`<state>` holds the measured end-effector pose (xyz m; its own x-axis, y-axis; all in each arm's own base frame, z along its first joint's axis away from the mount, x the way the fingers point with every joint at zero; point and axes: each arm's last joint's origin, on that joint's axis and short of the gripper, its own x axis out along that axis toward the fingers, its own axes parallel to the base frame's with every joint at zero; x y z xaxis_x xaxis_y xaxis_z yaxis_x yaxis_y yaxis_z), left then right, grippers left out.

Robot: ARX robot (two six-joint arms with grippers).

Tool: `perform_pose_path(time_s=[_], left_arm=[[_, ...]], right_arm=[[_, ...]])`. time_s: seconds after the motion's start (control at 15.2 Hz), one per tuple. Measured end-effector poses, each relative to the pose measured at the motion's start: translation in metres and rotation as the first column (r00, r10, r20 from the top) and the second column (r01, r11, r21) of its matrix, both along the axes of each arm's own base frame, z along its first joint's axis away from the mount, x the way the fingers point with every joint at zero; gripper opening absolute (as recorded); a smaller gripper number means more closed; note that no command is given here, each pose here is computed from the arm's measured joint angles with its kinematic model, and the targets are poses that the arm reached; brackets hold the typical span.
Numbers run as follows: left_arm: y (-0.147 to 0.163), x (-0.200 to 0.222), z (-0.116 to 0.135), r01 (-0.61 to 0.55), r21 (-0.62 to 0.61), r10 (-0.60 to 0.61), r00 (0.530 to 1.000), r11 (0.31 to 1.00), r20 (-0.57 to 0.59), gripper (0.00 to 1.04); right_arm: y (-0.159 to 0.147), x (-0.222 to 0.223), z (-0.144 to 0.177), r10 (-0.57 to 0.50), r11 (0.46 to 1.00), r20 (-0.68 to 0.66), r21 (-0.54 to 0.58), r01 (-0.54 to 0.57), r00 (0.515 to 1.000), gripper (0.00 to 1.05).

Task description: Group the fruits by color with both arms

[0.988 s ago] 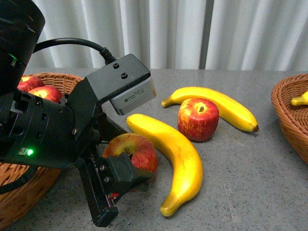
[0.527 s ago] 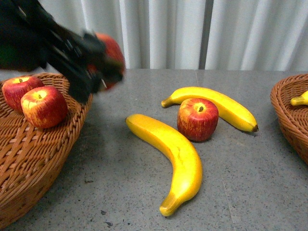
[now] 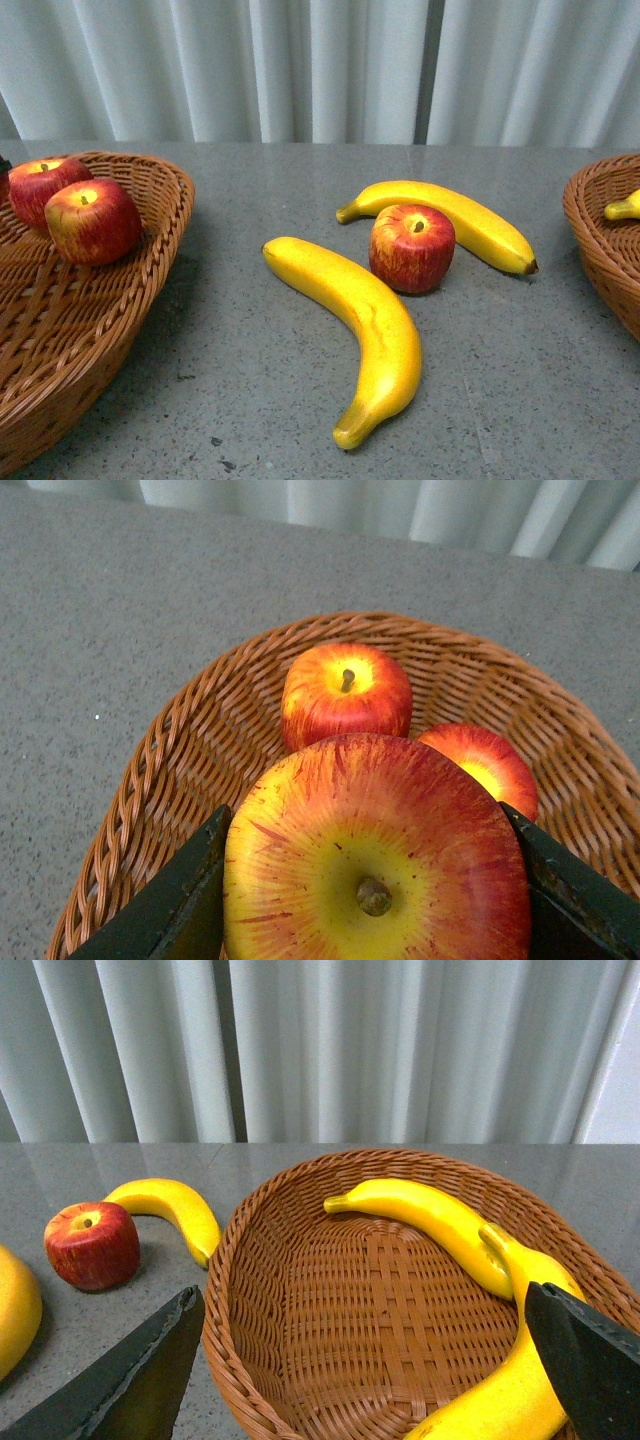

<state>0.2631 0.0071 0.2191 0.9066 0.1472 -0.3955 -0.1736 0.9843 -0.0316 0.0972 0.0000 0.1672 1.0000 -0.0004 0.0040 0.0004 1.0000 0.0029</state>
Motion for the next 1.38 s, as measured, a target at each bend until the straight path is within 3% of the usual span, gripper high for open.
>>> perform_pose_path(time_s=[0.33, 0.4, 0.53, 0.72, 0.79, 0.92, 1.05, 1.12, 1.25, 1.38], left_arm=[[-0.003, -0.014, -0.029, -0.05, -0.07, 0.043, 0.995, 0.996, -0.088, 0.68], [-0.005, -0.017, -0.031, -0.048, -0.076, 0.04, 0.994, 0.996, -0.097, 0.78], [-0.012, -0.026, -0.022, -0.033, -0.081, 0.027, 0.998, 0.996, -0.064, 1.0], [-0.03, -0.03, 0.017, 0.041, -0.045, -0.038, 0.997, 0.998, 0.065, 0.98], [-0.057, -0.017, 0.058, 0.214, 0.019, -0.213, 0.952, 0.977, 0.219, 0.98], [-0.082, 0.001, 0.061, 0.41, 0.075, -0.417, 0.89, 0.909, 0.183, 0.98], [-0.111, 0.028, 0.043, 0.607, 0.105, -0.615, 0.786, 0.788, 0.07, 0.98], [-0.131, 0.039, 0.029, 0.701, 0.128, -0.707, 0.707, 0.701, -0.001, 0.98], [-0.158, 0.055, 0.011, 0.796, 0.157, -0.795, 0.601, 0.584, -0.088, 0.98], [-0.171, 0.065, -0.002, 0.829, 0.164, -0.821, 0.555, 0.534, -0.135, 0.98]], right_arm=[[0.0, 0.0, 0.0, 0.0, 1.0, 0.0, 0.0, 0.0, 1.0, 0.98], [0.0, 0.0, 0.0, 0.0, 1.0, 0.0, 0.0, 0.0, 1.0, 0.98], [0.0, 0.0, 0.0, 0.0, 1.0, 0.0, 0.0, 0.0, 1.0, 0.98], [0.0, 0.0, 0.0, 0.0, 1.0, 0.0, 0.0, 0.0, 1.0, 0.98], [0.0, 0.0, 0.0, 0.0, 1.0, 0.0, 0.0, 0.0, 1.0, 0.98], [0.0, 0.0, 0.0, 0.0, 1.0, 0.0, 0.0, 0.0, 1.0, 0.98], [0.0, 0.0, 0.0, 0.0, 1.0, 0.0, 0.0, 0.0, 1.0, 0.98], [0.0, 0.0, 0.0, 0.0, 1.0, 0.0, 0.0, 0.0, 1.0, 0.98], [0.0, 0.0, 0.0, 0.0, 1.0, 0.0, 0.0, 0.0, 1.0, 0.98], [0.0, 0.0, 0.0, 0.0, 1.0, 0.0, 0.0, 0.0, 1.0, 0.98]])
